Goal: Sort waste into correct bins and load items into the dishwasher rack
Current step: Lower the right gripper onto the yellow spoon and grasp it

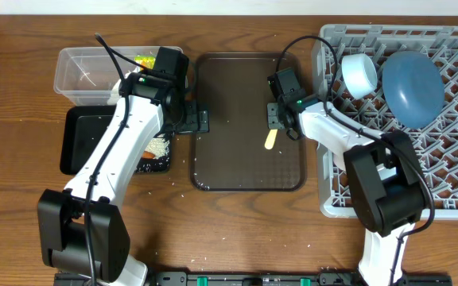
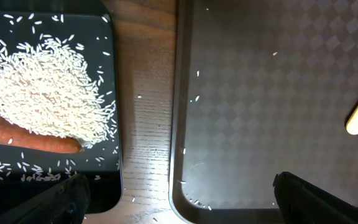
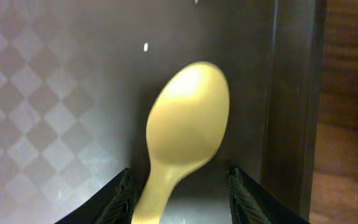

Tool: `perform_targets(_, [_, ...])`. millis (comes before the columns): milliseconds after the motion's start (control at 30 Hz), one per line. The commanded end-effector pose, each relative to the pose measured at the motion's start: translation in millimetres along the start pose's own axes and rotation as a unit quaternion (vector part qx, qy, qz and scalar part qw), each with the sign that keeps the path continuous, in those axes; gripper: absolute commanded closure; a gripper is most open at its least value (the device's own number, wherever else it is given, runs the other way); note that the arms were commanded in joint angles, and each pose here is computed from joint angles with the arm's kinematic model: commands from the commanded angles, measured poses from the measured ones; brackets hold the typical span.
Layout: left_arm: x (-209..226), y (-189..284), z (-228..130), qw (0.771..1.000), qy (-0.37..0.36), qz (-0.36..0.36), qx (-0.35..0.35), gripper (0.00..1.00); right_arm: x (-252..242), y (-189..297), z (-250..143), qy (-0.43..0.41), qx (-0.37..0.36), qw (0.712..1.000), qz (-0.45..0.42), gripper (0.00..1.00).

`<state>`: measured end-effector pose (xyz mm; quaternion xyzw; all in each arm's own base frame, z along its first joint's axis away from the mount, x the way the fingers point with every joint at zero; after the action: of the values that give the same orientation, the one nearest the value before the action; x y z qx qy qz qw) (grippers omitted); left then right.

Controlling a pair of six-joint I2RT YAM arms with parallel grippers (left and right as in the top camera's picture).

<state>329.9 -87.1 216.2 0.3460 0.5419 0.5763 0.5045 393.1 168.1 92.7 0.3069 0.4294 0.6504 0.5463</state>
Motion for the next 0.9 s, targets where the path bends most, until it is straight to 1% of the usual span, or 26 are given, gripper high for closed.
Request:
perform_targets(0, [0,12,4,1.000,0.001,-0.004,-0.021,0.03,3,-22,-12,-0.003,0.019,1.000,-0.016,0.52])
perform_targets(200, [0,12,4,1.000,0.001,-0.004,-0.021,0.03,6,-41,-12,0.003,0.005,1.000,-0.013,0.51])
perform_targets(300, [0,12,4,1.000,0.001,-0.004,-0.021,0.03,6,-44,-13,0.003,0.005,1.000,-0.013,0.53])
perform_targets(367, [0,12,4,1.000,0.001,-0.004,-0.021,0.03,6,-45,-14,0.003,0.007,1.000,-0.013,0.58])
perform_targets(433, [0,12,4,1.000,0.001,-0.004,-0.021,0.03,7,-45,-14,0.003,0.007,1.000,-0.011,0.67])
perform_targets(500, [0,12,4,1.000,0.001,-0.004,-0.021,0.03,7,-45,-14,0.003,0.008,1.000,-0.010,0.74])
perform_targets(633, [0,12,4,1.000,0.001,-0.004,-0.021,0.03,7,-45,-15,0.004,0.011,1.000,-0.009,0.77])
perform_targets(867, [0,12,4,1.000,0.001,-0.004,-0.021,0.03,10,-41,-15,0.026,0.017,0.999,0.020,0.77])
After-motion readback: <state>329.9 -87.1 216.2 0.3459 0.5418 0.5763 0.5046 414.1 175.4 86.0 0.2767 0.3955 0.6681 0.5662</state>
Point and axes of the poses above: each gripper's point midway between its finger pads, its own y axis back along the fingers, its own x axis along the line the jaws close on, z = x × y, the point moved 10 cm from there along y, back along the fingers, and after that the axes turned 11 degrees about y, right-handed, at the moved point
